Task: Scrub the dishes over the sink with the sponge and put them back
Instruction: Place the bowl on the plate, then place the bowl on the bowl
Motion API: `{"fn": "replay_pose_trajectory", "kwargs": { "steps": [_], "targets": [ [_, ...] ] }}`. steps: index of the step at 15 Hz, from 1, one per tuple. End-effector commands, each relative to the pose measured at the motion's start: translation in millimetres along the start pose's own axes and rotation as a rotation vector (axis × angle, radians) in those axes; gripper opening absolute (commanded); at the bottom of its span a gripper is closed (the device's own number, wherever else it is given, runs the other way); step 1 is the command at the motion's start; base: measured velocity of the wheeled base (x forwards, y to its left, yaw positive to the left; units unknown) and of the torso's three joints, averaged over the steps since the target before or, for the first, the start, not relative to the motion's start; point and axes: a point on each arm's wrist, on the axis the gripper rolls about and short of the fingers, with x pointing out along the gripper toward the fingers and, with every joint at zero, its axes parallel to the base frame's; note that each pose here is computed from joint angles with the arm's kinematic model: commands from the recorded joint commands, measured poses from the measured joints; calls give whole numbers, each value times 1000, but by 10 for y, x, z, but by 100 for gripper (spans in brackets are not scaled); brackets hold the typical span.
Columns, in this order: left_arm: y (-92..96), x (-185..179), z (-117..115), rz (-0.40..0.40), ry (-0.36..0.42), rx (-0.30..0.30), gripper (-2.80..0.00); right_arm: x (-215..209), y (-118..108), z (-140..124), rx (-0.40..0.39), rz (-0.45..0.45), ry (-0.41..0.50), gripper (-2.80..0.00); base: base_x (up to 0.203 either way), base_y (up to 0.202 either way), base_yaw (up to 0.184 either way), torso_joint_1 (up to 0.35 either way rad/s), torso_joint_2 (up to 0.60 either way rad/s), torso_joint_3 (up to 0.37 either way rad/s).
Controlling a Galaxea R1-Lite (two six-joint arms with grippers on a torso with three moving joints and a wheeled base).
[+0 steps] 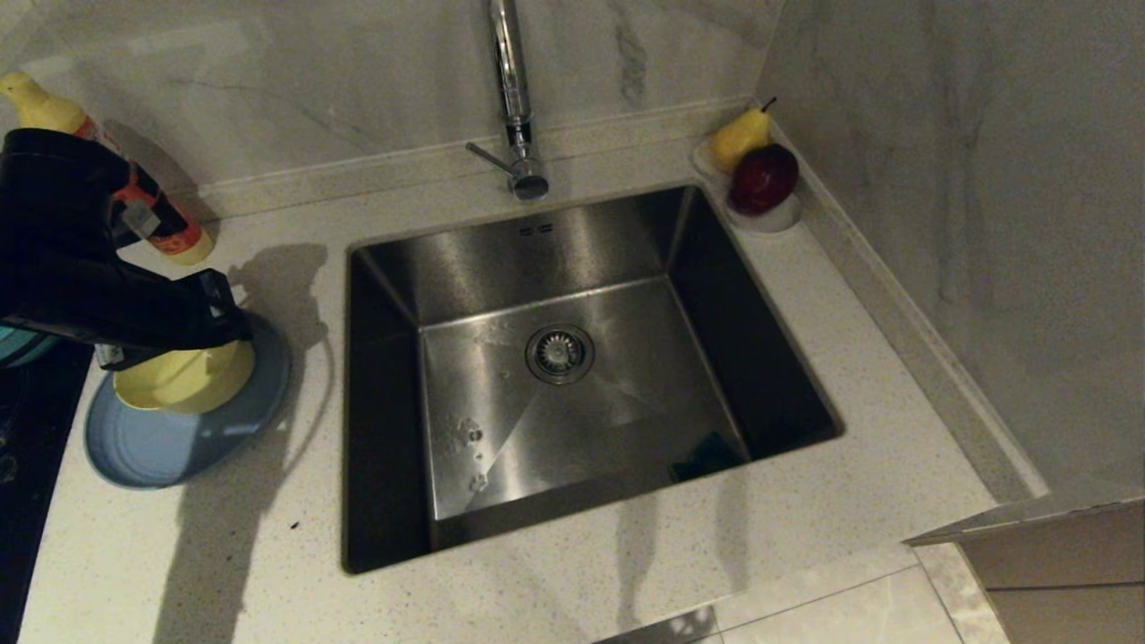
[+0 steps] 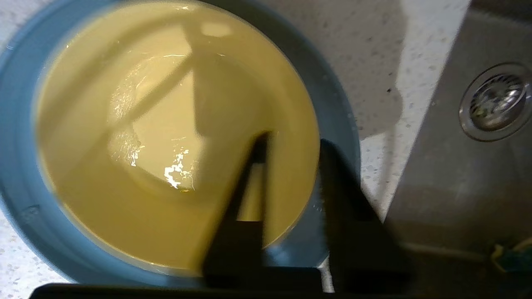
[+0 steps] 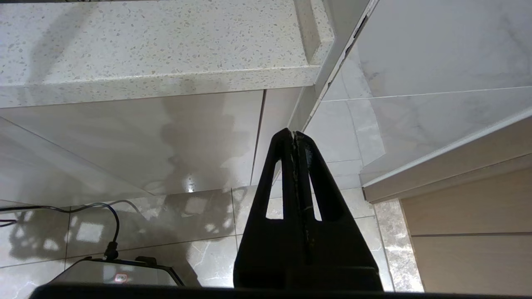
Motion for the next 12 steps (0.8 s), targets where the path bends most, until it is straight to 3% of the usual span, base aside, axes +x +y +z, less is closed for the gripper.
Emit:
{"fn": "replay_pose_trajectory", "kwargs": {
  "steps": [1, 4, 9, 10, 12],
  "targets": [
    [-7, -114, 20, -8, -24, -3, 0, 0, 0, 1, -1, 1, -1, -280, 0, 0, 0, 0, 0, 0],
    [-14, -164, 40, -14, -44, -5, 0, 0, 0, 1, -1, 1, -1, -280, 0, 0, 0, 0, 0, 0],
    [-77, -839, 241, -70, -213, -63, 0, 0, 0, 1, -1, 1, -1, -280, 0, 0, 0, 0, 0, 0],
    [-63, -980, 238, -68, -238, -71, -280, 0, 0, 1, -1, 1, -1, -280, 0, 0, 0, 0, 0, 0],
    [-23, -1181, 236, 2, -307, -142, -280, 0, 0, 1, -1, 1, -1, -280, 0, 0, 0, 0, 0, 0]
  ]
}}
